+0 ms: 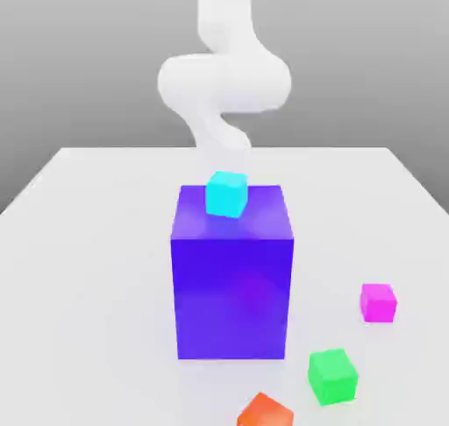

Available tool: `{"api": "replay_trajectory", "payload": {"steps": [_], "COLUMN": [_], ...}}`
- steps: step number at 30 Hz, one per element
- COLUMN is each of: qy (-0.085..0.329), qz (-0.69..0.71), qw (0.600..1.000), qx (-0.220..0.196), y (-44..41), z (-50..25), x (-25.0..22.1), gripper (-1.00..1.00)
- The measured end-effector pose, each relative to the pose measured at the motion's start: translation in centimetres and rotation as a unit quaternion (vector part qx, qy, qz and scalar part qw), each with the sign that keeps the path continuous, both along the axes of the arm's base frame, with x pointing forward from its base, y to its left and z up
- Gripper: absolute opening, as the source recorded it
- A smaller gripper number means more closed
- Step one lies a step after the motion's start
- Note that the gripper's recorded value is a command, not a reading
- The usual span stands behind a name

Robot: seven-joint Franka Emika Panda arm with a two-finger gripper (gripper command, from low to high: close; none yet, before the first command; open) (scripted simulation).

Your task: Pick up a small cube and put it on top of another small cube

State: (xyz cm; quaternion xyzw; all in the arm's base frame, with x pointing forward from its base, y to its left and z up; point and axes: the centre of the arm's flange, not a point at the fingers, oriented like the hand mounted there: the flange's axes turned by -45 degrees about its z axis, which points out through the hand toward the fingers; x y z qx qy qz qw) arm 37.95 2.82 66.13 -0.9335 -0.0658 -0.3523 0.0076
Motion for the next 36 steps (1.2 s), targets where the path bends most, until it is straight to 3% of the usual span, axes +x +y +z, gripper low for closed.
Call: {"api": "replay_trajectory", "payload": {"steps": [4, 9, 16, 21, 28, 29, 36], "qy": [0.062, 0.126, 0.200, 0.238, 0.249, 0.249, 0.250], "qz": [0.120, 0.263, 0.453, 0.583, 0.597, 0.597, 0.597], "qw": [0.990, 0.951, 0.850, 0.738, 0.720, 0.720, 0.720], "qx": [-0.043, -0.099, -0.180, -0.241, -0.249, -0.249, -0.249], "y": [5.8, 13.1, 21.1, 24.3, 23.7, 23.7, 23.7], "z": [-9.0, -20.3, -35.5, -45.1, -52.5, -53.2, -53.2], "x": [3.5, 3.9, -1.8, -9.6, -10.5, -10.5, -10.6], "gripper": [0.00, 0.00, 0.00, 0.00, 0.00, -1.00, -1.00]}}
